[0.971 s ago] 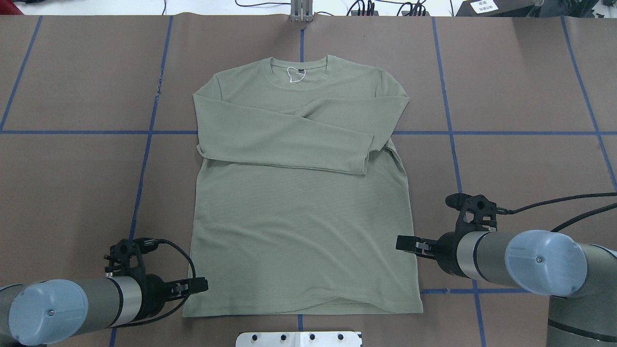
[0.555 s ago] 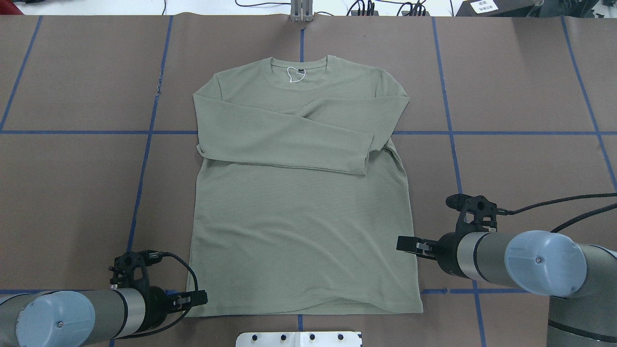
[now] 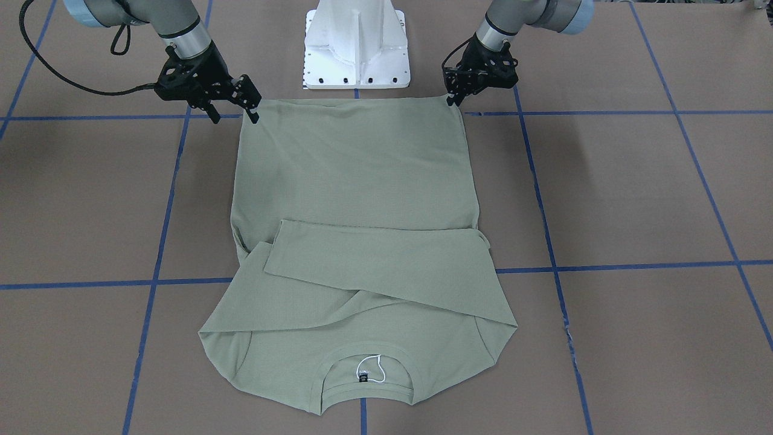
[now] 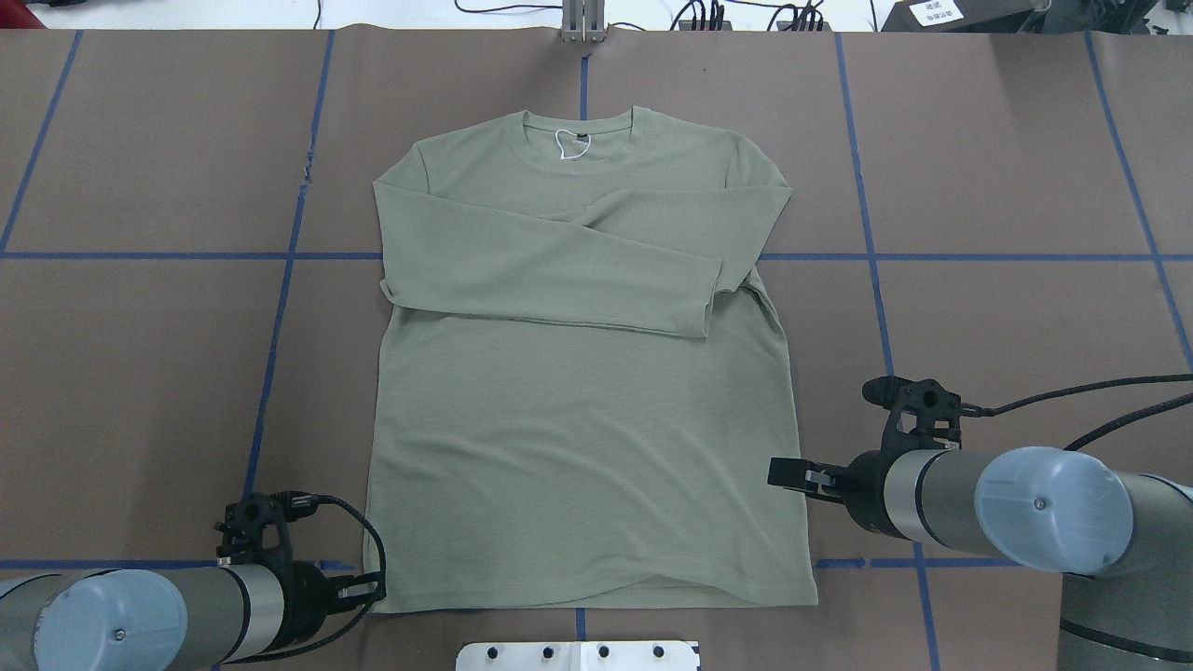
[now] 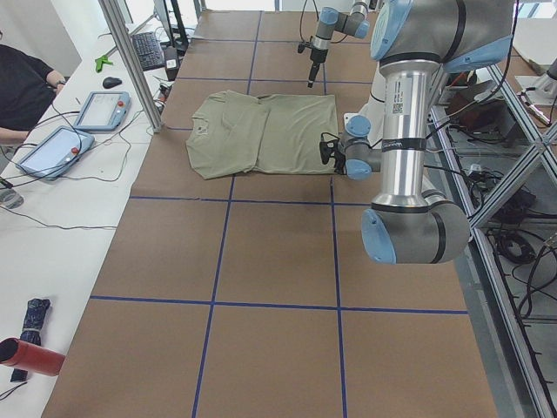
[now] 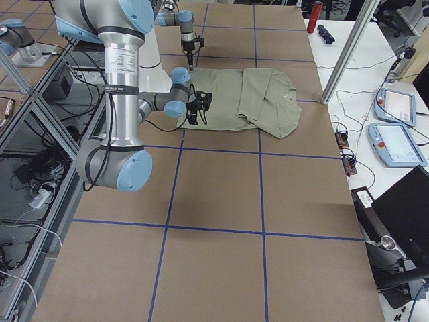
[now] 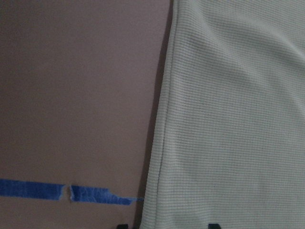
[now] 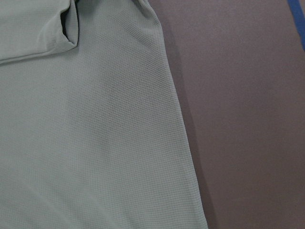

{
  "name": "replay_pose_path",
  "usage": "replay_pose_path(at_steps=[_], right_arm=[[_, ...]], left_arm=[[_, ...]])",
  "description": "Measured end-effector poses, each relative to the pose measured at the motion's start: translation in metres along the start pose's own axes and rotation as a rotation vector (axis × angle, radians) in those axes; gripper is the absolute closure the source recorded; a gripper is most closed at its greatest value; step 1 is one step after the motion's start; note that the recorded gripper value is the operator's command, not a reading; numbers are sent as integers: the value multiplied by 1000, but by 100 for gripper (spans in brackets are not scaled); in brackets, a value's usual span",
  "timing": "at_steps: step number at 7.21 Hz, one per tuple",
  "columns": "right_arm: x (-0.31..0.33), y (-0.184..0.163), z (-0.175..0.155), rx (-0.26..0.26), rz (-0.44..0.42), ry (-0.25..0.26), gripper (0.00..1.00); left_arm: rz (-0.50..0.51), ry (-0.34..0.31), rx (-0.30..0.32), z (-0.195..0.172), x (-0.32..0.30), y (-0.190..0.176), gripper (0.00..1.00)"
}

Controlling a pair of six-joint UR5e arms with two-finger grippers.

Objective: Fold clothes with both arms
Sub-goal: 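Lower both grippers and grasp the hem corners nearest the robot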

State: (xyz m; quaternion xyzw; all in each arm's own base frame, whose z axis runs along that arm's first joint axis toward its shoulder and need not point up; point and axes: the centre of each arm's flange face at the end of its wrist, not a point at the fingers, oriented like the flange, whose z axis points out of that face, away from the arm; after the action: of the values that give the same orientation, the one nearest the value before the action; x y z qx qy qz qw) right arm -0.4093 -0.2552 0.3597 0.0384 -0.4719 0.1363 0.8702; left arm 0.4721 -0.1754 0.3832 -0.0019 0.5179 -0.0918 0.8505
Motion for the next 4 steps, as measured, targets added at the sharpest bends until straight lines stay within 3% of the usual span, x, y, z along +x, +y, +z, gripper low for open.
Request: replay_pose_path(at_steps=[4], right_arm=[[3,7,8,16,16,14,0]], left_arm=[[8,20,-13,-8,7,2,100]])
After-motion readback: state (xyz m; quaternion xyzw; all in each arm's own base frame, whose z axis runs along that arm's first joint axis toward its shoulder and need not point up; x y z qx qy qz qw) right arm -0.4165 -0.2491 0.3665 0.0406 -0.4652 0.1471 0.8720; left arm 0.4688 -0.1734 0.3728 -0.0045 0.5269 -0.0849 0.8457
